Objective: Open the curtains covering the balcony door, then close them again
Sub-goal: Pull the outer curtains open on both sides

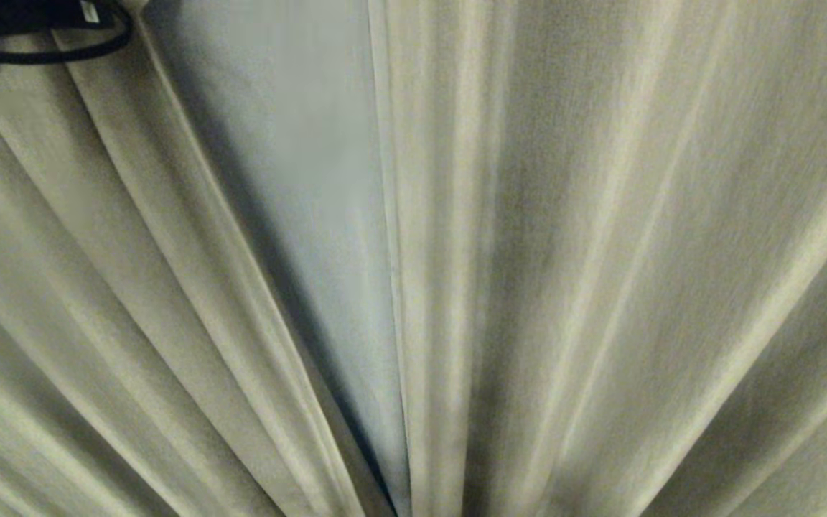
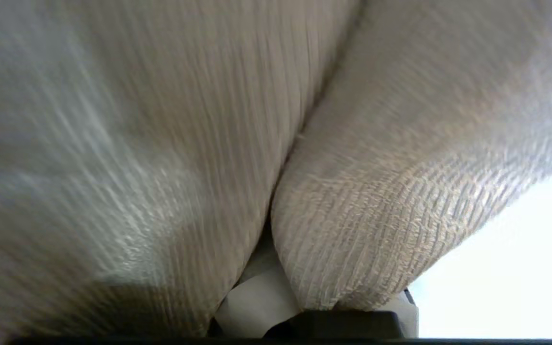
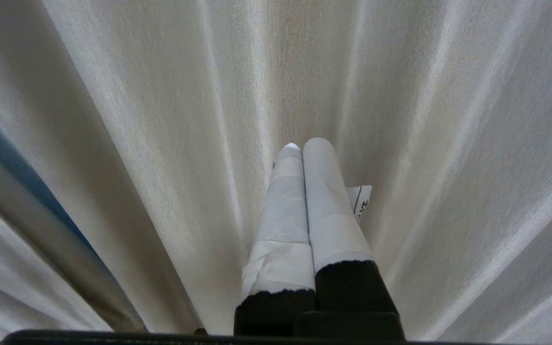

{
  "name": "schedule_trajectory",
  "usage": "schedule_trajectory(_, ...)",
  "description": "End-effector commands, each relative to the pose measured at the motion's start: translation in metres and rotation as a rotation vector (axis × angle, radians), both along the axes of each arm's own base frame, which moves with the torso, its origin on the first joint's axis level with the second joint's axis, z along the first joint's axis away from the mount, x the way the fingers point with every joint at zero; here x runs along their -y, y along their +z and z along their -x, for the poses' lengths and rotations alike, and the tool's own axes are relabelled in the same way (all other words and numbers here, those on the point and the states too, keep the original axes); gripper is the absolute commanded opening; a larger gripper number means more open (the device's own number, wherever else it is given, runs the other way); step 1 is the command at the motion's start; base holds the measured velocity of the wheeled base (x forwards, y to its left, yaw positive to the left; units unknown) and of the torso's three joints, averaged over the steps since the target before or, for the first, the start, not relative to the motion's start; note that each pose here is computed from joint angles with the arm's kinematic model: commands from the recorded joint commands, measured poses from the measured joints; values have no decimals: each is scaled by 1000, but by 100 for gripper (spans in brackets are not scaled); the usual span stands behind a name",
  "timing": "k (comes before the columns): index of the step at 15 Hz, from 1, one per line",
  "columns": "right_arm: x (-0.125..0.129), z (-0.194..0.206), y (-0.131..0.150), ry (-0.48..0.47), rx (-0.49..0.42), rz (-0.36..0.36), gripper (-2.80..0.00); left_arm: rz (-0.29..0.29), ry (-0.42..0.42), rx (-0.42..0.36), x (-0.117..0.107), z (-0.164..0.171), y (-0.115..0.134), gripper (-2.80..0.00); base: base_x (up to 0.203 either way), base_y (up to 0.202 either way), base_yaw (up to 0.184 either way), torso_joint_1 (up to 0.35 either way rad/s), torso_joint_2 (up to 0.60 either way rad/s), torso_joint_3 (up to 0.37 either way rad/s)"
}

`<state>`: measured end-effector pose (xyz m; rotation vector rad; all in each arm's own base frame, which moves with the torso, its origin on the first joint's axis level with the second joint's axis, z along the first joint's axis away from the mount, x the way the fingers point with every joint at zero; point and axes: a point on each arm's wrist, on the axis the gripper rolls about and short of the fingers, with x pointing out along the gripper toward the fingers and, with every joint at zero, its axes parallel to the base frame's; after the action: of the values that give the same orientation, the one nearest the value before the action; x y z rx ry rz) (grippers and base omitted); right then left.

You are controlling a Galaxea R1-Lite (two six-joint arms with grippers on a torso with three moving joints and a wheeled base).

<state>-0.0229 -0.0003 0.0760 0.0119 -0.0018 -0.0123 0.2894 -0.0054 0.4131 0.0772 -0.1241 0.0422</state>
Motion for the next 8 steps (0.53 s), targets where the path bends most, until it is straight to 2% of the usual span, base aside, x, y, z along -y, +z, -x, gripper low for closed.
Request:
schedule_trajectory(1, 0, 0, 0, 0, 0, 0, -280, -2, 64, 8, -18, -10, 1, -280, 0, 0, 0, 0, 0, 0)
schedule_trajectory(8, 0, 0, 0, 0, 0, 0, -280, 3, 370, 43, -122, -30, -4, -280, 0, 0, 0, 0, 0, 0)
